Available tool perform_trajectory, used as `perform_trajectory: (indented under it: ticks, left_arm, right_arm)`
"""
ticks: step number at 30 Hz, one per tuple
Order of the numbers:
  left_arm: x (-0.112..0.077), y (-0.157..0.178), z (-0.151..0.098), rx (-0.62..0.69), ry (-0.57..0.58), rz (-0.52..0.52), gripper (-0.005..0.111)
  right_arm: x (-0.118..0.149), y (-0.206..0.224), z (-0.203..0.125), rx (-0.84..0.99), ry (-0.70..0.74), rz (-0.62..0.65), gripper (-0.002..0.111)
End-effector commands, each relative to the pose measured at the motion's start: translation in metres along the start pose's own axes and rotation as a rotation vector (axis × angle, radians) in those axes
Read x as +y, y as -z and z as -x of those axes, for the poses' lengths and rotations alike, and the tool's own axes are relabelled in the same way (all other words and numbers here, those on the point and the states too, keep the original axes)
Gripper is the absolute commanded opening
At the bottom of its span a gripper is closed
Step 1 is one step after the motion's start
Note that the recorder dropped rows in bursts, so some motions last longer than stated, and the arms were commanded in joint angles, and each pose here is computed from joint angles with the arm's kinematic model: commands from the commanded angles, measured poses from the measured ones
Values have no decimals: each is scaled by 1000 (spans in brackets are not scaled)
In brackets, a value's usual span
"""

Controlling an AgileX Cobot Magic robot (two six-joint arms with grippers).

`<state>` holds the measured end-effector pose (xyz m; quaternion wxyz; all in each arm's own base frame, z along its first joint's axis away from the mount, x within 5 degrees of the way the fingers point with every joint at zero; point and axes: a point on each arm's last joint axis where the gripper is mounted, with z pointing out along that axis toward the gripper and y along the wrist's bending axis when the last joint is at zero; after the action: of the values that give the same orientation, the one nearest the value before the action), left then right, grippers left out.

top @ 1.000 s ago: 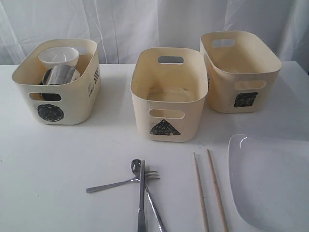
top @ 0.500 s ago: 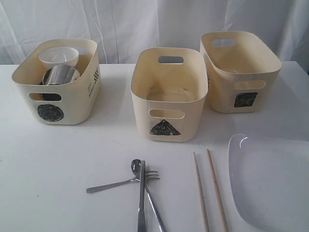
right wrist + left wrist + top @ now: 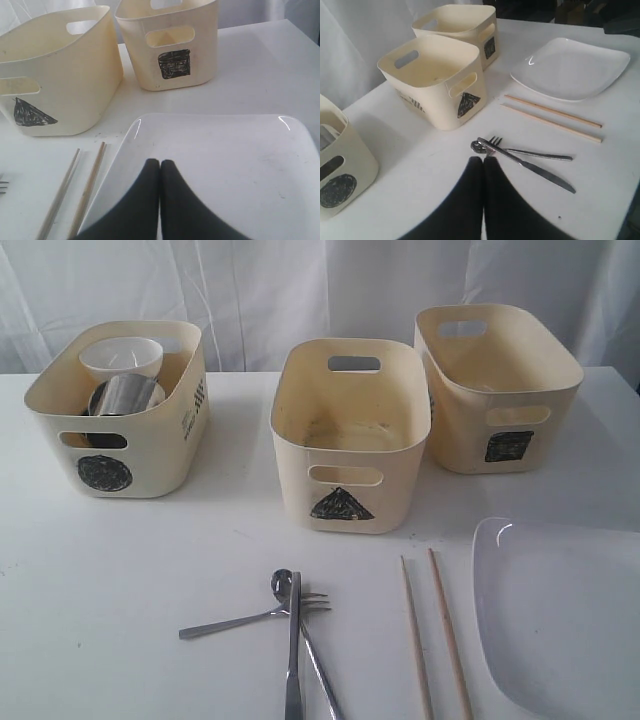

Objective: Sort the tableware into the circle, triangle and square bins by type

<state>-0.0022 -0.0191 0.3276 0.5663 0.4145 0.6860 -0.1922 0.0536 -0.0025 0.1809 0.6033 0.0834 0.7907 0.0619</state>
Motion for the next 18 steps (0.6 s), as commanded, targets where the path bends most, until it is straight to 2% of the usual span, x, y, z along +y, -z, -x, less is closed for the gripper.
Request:
perform_trajectory:
  ticks: [1,6,12,15,18]
  left_arm:
    - [-2,-6,-8,26,18,-14,0]
    - [0,-37,-33,-113,77,51,0]
    - [-4,-59,-80,-160,115,102,0]
    - [-8,-68,-100,-110,125,93,0]
    - [-11,-71,-107,-58,130,71,0]
  right_arm:
    - [0,0,1,-11,-1,-2,0]
    - [0,0,1,-11,-1,-2,0]
    - [0,0,1,-11,-1,-2,0]
    - [0,0,1,-11,-1,-2,0]
    - [0,0,1,-11,-1,-2,0]
